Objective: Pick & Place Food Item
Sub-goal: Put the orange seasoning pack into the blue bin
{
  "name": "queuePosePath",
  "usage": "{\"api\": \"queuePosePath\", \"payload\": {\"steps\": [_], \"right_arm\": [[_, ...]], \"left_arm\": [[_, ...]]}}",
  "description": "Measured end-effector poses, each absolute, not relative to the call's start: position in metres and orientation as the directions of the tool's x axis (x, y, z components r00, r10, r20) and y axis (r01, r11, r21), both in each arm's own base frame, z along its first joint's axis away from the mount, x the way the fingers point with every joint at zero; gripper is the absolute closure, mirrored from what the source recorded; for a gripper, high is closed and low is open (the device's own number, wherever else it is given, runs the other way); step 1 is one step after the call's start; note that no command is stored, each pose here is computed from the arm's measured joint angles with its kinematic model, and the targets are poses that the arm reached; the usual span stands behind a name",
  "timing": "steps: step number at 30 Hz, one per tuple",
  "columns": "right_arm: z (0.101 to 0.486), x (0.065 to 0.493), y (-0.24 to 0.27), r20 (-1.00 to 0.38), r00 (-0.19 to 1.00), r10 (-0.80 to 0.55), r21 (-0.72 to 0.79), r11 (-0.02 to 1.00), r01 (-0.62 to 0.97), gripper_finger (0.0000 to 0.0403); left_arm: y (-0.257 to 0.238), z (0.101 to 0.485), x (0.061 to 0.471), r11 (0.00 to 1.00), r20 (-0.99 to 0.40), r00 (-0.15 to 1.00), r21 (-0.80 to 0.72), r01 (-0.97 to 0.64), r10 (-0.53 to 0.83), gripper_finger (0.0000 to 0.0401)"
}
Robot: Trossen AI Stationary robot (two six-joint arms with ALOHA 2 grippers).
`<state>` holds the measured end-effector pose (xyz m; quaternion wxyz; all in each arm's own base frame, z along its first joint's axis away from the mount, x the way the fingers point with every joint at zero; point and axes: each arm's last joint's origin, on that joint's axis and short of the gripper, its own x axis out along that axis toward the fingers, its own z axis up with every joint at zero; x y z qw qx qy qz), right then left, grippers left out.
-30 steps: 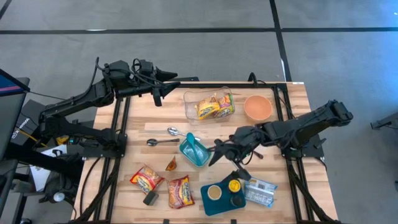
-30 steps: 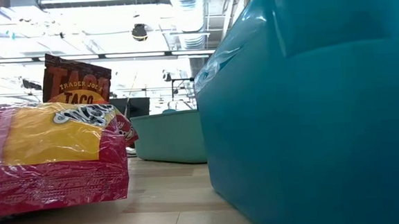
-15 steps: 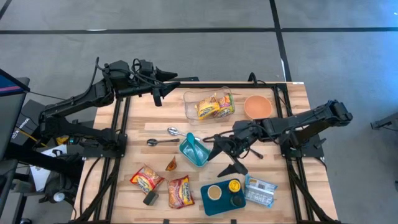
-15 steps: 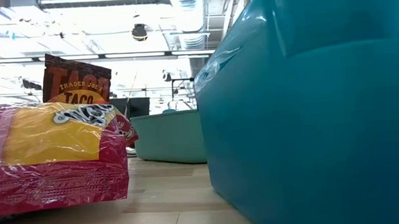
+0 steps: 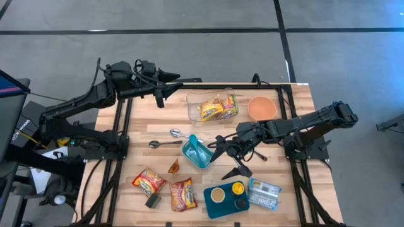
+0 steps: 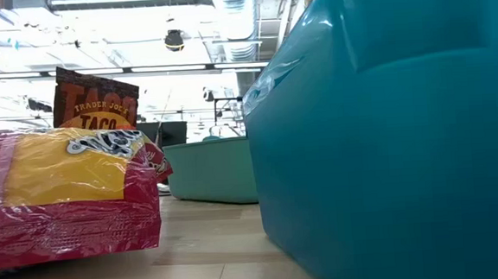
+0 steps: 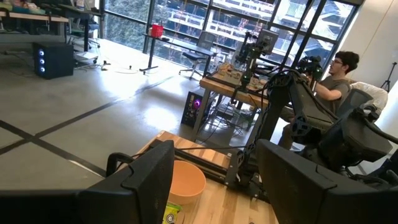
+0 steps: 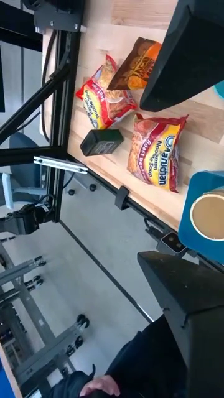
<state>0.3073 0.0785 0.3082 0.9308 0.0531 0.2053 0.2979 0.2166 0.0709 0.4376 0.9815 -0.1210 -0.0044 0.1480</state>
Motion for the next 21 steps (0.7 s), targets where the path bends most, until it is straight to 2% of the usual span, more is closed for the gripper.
{"api": "queuePosePath", "payload": {"steps": [7,10,21], "right_arm": [[0.307,0.307,0.078,-0.363,0.733,0.575,0.234,0.818,-0.525,0.0025],[0.307,0.308,0.076,-0.361,0.739,0.569,0.233,0.822,-0.519,0.0041],[0.313,0.312,0.043,-0.338,0.805,0.488,0.247,0.871,-0.424,0.0211]], "left_arm": [[0.071,0.438,0.217,0.927,-0.027,0.956,-0.239,-0.29,0.292,0.0178],[0.071,0.438,0.217,0.927,-0.027,0.956,-0.239,-0.29,0.292,0.0178],[0.071,0.438,0.217,0.927,-0.027,0.956,-0.239,-0.29,0.292,0.0178]]}}
